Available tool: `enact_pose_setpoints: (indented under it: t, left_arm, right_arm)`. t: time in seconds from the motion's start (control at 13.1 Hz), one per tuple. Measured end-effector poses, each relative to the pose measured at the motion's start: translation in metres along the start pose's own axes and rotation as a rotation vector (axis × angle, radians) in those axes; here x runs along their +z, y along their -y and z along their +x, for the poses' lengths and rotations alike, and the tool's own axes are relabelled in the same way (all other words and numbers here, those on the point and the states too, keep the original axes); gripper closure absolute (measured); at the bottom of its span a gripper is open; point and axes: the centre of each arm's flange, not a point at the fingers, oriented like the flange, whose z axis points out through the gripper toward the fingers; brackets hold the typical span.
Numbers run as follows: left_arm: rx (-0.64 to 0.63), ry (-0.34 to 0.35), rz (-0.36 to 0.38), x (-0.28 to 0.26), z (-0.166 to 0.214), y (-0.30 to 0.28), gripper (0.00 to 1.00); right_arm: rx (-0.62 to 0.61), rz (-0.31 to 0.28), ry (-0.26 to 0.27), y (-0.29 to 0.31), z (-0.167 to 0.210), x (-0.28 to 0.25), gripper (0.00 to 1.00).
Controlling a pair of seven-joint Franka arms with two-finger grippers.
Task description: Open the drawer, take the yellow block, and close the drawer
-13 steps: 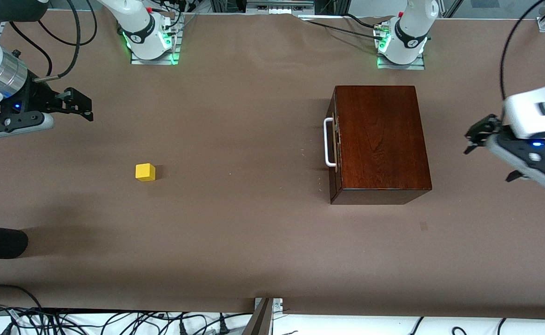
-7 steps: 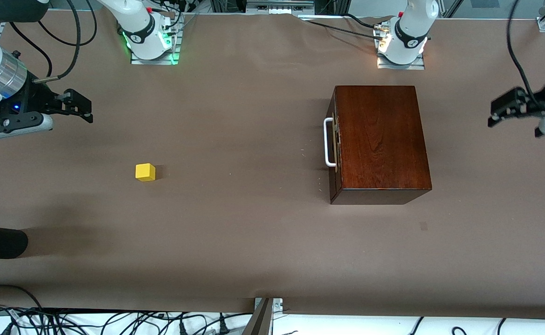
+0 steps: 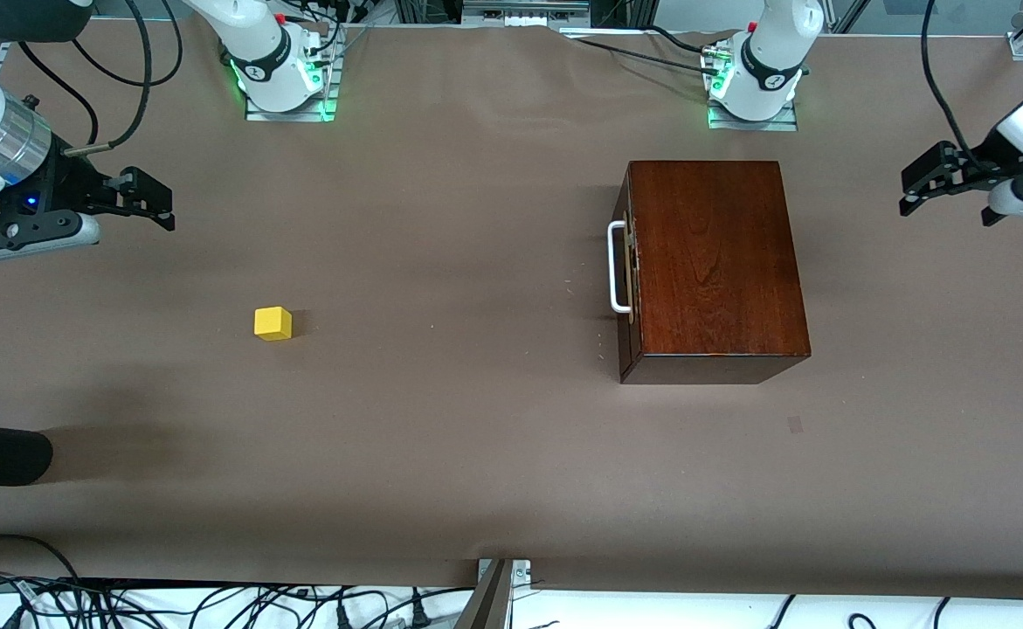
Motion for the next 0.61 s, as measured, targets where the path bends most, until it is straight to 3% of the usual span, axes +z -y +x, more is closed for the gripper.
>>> enact_pose_setpoints:
  t: [0.23,0.61]
  left_arm:
    - [-0.041,0.052,-0.005,0.005,-0.006,0.003,0.0]
    - [-0.11,0.06,-0.003,0.005,-0.006,-0.007,0.0]
  right_arm:
    - [0.0,0.0,0.0,0.0,0.0,0.0,0.0]
    - [0.0,0.0,0.0,0.0,0.0,0.0,0.0]
